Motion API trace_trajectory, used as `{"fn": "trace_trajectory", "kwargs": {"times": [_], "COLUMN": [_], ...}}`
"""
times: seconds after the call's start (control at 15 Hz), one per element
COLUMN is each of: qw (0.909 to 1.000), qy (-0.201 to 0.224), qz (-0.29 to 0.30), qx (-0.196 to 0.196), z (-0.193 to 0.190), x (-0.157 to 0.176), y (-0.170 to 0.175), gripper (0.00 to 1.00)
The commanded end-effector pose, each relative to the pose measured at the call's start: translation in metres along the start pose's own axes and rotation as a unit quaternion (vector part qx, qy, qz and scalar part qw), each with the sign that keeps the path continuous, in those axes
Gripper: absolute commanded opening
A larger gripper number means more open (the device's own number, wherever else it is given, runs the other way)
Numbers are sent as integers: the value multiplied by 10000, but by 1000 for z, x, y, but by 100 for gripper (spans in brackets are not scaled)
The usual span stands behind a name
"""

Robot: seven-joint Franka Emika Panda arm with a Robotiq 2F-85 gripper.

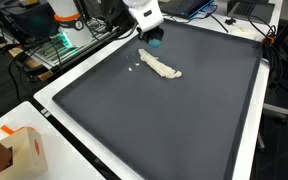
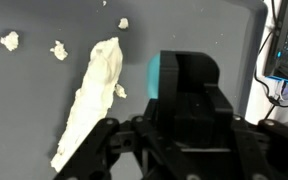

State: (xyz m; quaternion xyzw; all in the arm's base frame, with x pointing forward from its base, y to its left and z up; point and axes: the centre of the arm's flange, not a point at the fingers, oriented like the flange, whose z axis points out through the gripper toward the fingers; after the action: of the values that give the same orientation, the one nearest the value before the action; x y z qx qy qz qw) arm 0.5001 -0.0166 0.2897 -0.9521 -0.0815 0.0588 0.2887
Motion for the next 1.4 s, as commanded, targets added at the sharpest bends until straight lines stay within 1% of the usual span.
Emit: {"fn": "trace_trajectory", "kwargs": {"times": [0.0, 0.27, 0.73, 1.0, 1.33], "qw": [9993, 9984, 9967, 9966, 9970], "qy": [4, 42, 152, 200, 301], "qz": [18, 5, -49, -43, -78], "qx": [365, 571, 795, 796, 709], "z": [1, 0, -3, -13, -36], "x": [-12, -17, -24, -30, -37], "y": [8, 10, 9, 2, -14], "gripper": [25, 25, 25, 25, 25]}}
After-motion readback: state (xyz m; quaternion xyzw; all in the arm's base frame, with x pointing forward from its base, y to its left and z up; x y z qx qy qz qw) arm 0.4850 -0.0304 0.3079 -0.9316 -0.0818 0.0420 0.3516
